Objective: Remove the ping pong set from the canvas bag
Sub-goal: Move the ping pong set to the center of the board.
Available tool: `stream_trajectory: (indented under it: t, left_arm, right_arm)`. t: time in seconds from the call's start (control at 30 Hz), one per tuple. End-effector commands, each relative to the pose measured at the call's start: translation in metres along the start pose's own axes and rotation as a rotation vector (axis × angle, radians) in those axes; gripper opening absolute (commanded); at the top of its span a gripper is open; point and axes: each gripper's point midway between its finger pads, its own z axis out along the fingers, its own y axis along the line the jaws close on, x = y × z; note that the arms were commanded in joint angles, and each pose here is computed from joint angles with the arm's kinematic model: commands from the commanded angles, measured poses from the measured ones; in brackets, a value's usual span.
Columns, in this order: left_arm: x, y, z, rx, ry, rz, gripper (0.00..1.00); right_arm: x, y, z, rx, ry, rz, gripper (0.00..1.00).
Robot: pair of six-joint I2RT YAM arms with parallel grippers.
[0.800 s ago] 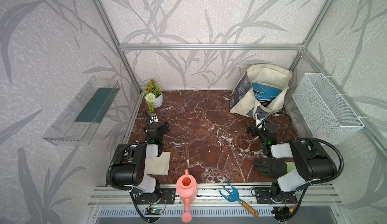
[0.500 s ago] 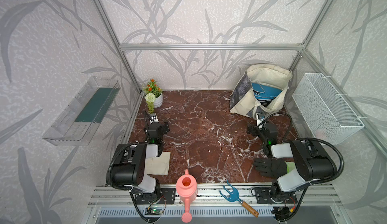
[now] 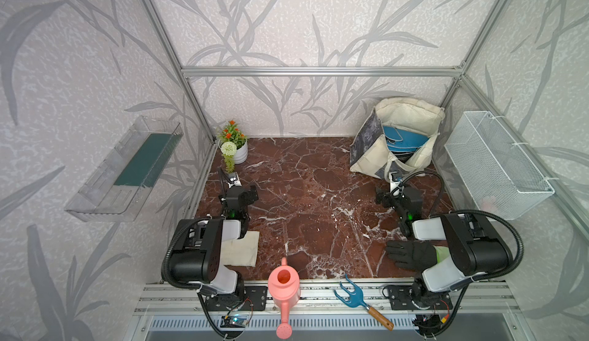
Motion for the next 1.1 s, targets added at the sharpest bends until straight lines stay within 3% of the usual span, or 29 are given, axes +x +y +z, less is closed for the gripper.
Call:
stream_trajectory:
  t: [0.0, 0.3, 0.43, 0.53, 0.6, 0.8, 0.97, 1.07]
  left_arm:
    - [-0.004, 0.002, 0.0, -0.005, -0.012, 0.003, 0.99]
    - [-0.012, 0.001, -0.005, -0.022, -0.029, 0.021, 0.99]
    - [-0.058, 0.006, -0.03, -0.155, 0.037, 0.066, 0.99]
    - [-0.091, 0.006, -0.056, -0.171, 0.026, 0.063, 0.99]
    - [-0.107, 0.004, -0.072, -0.158, 0.045, 0.061, 0.99]
    - [-0.142, -0.023, -0.109, -0.026, 0.09, 0.072, 0.99]
    - [-0.161, -0.056, -0.12, 0.069, 0.132, 0.13, 0.99]
    - [-0.16, -0.072, -0.121, 0.128, 0.157, 0.145, 0.99]
  right_arm:
    - [-0.006, 0.0, 0.001, -0.002, -0.018, 0.009, 0.99]
    - [-0.018, 0.002, -0.005, 0.015, -0.043, -0.016, 0.99]
    - [-0.057, 0.016, -0.031, -0.023, 0.004, -0.064, 0.99]
    - [-0.093, 0.008, -0.058, 0.036, 0.002, 0.022, 0.99]
    - [-0.114, 0.003, -0.074, 0.054, 0.019, 0.062, 0.99]
    - [-0.172, 0.023, -0.105, -0.082, 0.083, 0.039, 0.99]
    - [-0.23, 0.044, -0.095, -0.173, 0.124, -0.013, 0.99]
    - [-0.245, 0.047, -0.069, -0.17, 0.174, -0.05, 0.99]
